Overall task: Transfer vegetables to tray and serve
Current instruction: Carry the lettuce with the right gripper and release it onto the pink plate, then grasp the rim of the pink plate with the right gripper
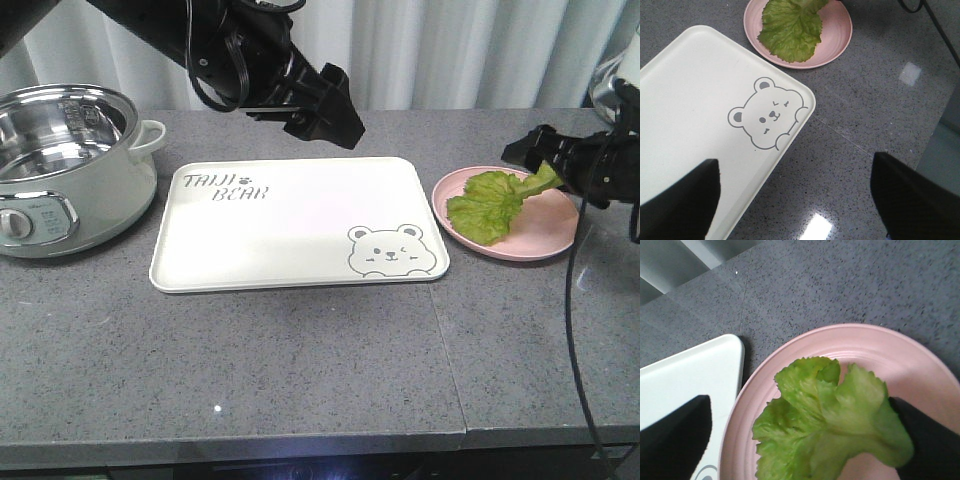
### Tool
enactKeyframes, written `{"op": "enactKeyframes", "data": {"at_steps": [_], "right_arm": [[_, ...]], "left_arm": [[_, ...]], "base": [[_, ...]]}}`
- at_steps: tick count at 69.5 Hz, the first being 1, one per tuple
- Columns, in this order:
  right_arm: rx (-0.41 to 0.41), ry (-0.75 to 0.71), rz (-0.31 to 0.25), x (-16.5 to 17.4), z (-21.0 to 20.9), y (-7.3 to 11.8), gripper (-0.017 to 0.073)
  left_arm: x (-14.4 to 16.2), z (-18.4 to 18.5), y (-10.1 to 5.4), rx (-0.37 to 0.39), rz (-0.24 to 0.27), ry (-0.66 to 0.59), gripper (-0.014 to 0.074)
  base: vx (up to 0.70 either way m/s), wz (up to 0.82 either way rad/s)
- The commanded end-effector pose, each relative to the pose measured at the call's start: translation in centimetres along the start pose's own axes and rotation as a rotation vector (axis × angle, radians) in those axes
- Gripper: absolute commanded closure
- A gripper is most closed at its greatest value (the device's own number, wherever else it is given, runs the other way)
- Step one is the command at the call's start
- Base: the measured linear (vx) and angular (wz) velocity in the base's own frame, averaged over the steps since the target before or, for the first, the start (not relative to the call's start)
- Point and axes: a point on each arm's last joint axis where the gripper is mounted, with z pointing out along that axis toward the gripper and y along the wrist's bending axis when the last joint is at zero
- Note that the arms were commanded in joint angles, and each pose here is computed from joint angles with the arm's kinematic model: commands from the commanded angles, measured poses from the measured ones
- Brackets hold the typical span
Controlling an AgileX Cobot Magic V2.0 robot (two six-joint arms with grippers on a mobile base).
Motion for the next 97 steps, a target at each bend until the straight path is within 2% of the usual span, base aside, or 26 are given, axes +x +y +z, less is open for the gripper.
{"op": "enactKeyframes", "data": {"at_steps": [1,10,26,34,46,53,63,79,97], "right_arm": [[0.021,-0.120,-0.072,-2.9,-3.4,1.9,-0.0111],[0.064,-0.149,-0.139,-3.7,-5.3,2.6,-0.0103],[0.126,-0.143,-0.199,-4.1,-7.3,3.3,-0.0082],[0.173,-0.066,-0.177,-3.4,-7.4,2.8,-0.0075],[0.303,0.094,-0.163,-2.1,-7.7,1.6,-0.0056],[0.351,0.144,-0.158,-1.6,-7.8,1.1,-0.0025],[0.350,0.188,-0.126,-0.9,-7.1,0.6,0.0006],[0.338,0.260,-0.061,0.5,-4.2,-1.0,0.0009],[0.332,0.236,-0.052,0.8,-2.6,-1.8,0.0009]], "left_arm": [[-0.7,-2.9,-1.5,0.019,0.011,-0.089,0.0015],[-0.7,-2.9,-1.5,0.019,0.011,-0.089,0.0015],[-0.7,-2.9,-1.5,0.019,0.011,-0.089,0.0015],[-0.7,-2.9,-1.5,0.019,0.011,-0.089,0.0015],[-0.7,-2.9,-1.5,0.019,0.011,-0.089,0.0015],[-0.7,-2.9,-1.5,0.019,0.011,-0.089,0.0015],[-0.7,-2.9,-1.5,0.019,0.011,-0.089,0.0015],[-0.7,-2.9,-1.5,0.019,0.011,-0.089,0.0015],[-0.7,-2.9,-1.5,0.019,0.011,-0.089,0.0015]], "base": [[0.00,0.00],[0.00,0.00],[0.00,0.00],[0.00,0.00],[0.00,0.00],[0.00,0.00],[0.00,0.00],[0.00,0.00],[0.00,0.00]]}}
